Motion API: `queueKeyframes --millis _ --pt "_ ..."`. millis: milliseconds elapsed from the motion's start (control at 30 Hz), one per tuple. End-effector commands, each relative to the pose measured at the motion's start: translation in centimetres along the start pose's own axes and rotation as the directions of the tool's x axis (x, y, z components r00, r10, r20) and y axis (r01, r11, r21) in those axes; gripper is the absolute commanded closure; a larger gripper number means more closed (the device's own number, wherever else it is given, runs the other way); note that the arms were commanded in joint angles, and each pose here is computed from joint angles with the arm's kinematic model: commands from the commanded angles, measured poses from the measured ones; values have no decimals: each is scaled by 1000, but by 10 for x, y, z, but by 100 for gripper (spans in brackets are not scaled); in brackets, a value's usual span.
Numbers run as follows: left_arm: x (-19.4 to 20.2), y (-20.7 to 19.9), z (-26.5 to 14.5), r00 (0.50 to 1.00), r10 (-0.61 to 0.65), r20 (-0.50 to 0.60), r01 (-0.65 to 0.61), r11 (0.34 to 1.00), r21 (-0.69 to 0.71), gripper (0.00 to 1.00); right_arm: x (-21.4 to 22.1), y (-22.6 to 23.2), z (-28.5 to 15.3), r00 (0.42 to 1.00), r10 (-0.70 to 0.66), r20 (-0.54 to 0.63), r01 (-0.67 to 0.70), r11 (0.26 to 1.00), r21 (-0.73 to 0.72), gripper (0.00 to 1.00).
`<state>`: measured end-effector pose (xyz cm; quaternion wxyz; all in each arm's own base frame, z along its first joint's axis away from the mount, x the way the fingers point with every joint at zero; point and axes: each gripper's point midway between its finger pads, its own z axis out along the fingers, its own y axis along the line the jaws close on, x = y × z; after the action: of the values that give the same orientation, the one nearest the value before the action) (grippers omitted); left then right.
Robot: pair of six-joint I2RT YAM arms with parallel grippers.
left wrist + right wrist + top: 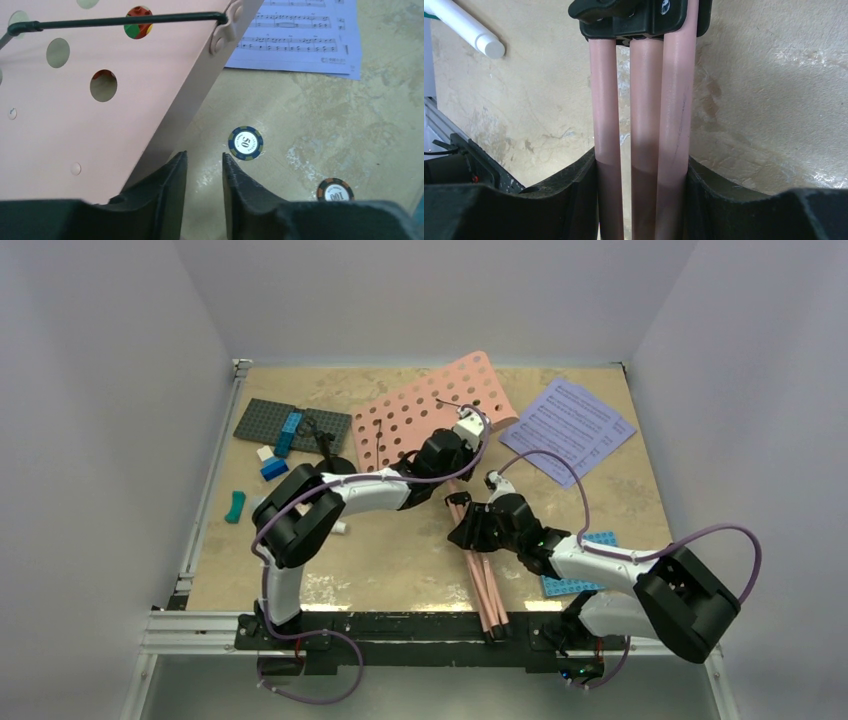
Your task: Pack up the instrument practice props
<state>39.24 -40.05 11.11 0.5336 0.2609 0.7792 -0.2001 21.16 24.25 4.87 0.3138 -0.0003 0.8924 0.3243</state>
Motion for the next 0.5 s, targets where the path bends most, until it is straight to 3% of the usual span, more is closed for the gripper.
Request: queueKeyframes --millis 0,167,367,467 --pt "-52 -6 -23 994 -29 107 26 999 24 57 -29 8 4 992 15 126 -14 1000 -12 100" --pt "-65 -27 -48 991 -30 131 19 996 87 39 -19 -1 5 994 32 100 -34 999 18 100" --pt "-82 -47 -96 980 -107 170 83 986 145 28 -10 -14 1 999 22 47 -26 995 92 100" --pt "-89 -53 -121 971 -131 200 100 982 158 26 -5 -18 -1 1000 19 22 -22 993 114 89"
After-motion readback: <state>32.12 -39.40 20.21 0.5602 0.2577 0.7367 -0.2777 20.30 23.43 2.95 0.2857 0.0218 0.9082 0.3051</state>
